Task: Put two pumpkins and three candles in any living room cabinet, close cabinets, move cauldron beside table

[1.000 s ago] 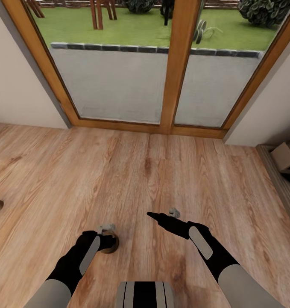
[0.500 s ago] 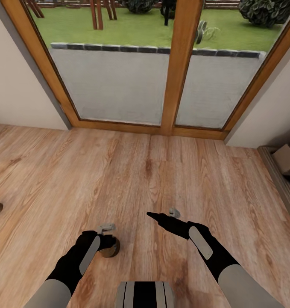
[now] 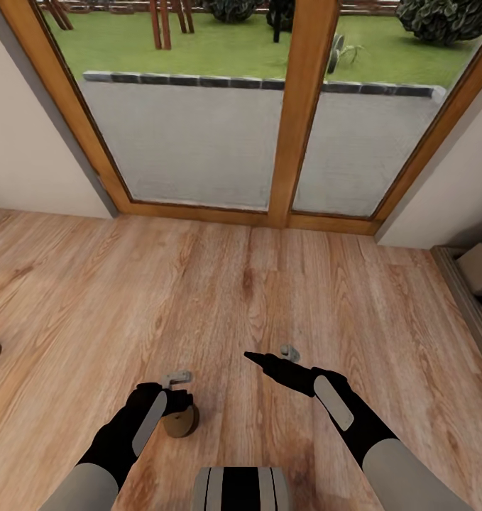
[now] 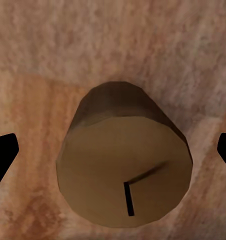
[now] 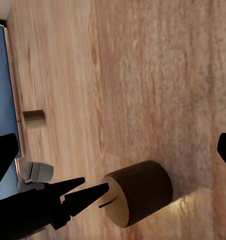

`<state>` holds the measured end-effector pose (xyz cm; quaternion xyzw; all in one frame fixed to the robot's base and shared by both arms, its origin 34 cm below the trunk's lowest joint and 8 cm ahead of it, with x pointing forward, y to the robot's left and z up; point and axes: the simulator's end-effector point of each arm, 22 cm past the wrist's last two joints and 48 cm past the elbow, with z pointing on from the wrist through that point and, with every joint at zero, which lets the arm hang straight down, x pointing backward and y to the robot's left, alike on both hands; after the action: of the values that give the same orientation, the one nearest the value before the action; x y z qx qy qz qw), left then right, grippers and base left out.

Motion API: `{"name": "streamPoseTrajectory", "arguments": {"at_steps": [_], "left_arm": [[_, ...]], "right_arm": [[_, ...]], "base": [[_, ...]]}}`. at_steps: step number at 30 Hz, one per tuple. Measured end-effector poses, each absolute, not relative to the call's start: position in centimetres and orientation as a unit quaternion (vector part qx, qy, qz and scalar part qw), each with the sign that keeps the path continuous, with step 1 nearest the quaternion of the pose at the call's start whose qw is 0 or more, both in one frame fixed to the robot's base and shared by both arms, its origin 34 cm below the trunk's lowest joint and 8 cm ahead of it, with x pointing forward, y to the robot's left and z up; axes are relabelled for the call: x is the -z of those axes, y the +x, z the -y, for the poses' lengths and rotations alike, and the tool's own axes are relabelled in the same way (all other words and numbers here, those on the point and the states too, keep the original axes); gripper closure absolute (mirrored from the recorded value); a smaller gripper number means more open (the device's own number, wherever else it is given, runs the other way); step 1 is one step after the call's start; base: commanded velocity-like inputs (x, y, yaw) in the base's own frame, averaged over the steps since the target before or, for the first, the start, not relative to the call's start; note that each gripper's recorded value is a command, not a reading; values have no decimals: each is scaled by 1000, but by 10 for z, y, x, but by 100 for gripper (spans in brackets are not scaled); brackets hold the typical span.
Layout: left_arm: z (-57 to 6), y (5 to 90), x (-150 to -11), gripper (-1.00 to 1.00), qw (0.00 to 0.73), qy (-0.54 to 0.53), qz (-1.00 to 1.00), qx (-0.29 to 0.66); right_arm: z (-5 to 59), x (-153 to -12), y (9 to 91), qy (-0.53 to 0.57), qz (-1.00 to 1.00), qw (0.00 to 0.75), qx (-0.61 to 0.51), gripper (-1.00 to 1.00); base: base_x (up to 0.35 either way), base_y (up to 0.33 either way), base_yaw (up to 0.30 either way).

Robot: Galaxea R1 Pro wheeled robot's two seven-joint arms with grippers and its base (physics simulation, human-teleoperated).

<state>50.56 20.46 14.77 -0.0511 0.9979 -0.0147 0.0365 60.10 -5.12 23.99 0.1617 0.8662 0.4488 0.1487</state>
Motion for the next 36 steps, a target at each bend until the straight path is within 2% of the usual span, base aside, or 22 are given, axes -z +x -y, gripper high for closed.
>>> {"name": "streamPoseTrajectory", "arguments": {"at_steps": [36], "left_arm": [[-199, 488, -127, -100, 13, -49, -999, 17]], "right_arm": [[51, -214, 588, 172, -870, 127, -445, -100]], "base": [[0, 0, 0]]}}
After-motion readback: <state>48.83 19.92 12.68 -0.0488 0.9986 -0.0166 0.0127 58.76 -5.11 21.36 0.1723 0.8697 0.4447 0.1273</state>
